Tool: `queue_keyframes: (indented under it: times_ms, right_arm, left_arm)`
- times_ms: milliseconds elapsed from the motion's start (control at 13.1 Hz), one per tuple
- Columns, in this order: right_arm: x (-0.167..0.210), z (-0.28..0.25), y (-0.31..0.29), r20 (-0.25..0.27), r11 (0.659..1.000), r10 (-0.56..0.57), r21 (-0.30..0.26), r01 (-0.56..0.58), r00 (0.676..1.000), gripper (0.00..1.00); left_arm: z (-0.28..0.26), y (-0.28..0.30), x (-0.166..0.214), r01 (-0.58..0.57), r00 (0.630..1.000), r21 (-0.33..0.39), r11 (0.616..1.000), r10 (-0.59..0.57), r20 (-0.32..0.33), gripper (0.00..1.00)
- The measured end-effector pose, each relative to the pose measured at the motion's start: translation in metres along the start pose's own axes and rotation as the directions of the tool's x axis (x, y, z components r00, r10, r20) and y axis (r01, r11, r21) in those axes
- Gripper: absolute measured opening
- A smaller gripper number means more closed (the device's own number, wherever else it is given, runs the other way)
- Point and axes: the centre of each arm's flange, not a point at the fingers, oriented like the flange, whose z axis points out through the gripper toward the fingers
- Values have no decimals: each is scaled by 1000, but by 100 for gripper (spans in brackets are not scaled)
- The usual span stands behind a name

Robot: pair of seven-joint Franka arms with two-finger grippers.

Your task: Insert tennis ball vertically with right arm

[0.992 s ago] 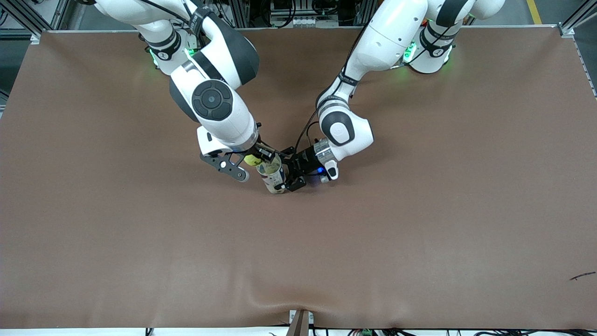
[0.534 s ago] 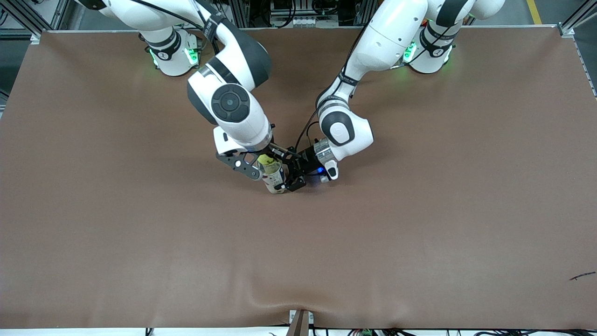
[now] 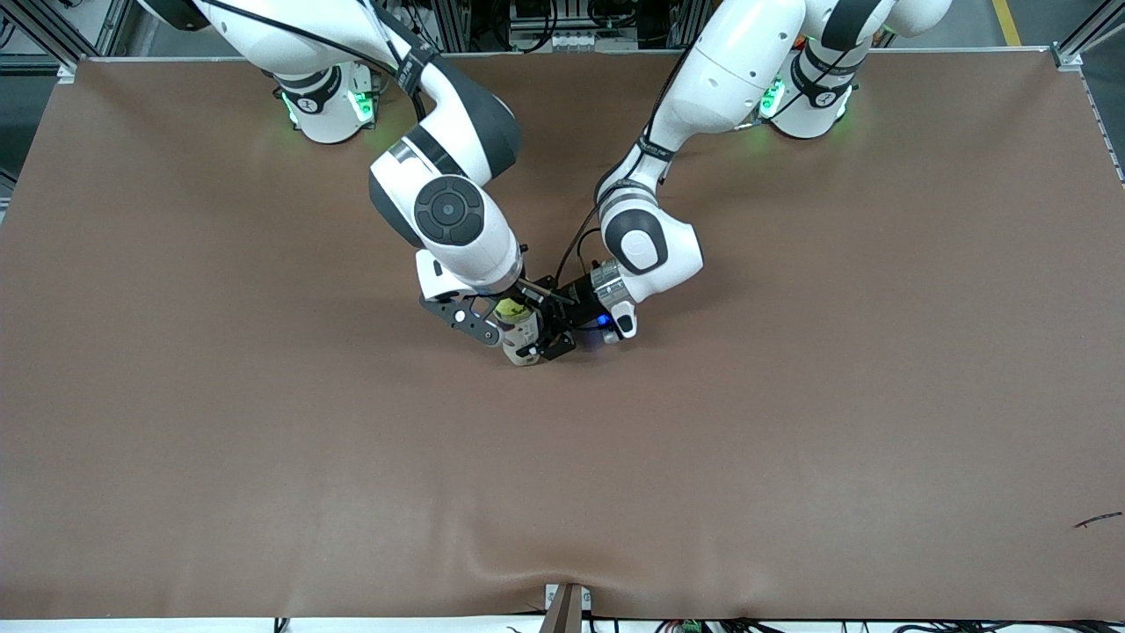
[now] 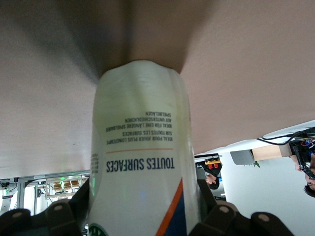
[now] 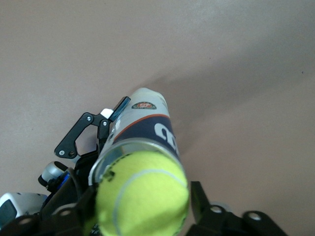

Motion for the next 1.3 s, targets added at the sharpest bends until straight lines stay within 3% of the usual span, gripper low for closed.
queue_keyframes:
  times_ms: [76,153,611,763,839,1297]
  right_arm:
    - [2,0,0,-1,1000,3,1,-3,1000,96]
    - [3,0,0,-3,1000,5,4,-5,1000,100]
    - [21,-31,-1,-23,997,30,65,-28,999,100]
    - [31,-46,6,-30,996,46,76,-44,998,100]
    - [39,-53,13,-31,997,47,68,-45,998,100]
    - [149,-95,106,-14,993,-114,-1,114,993,100]
  left_arm:
    - [0,0,0,0,1000,0,1000,0,0,88]
    - [0,0,0,0,1000,0,1000,0,0,88]
    - [0,0,0,-1,1000,0,1000,1,0,88]
    - [-1,3,0,-23,1000,6,1000,23,-6,100]
    - [-2,5,0,-48,999,17,999,49,-16,100]
    - [-11,14,-3,-103,991,7,995,103,-84,100]
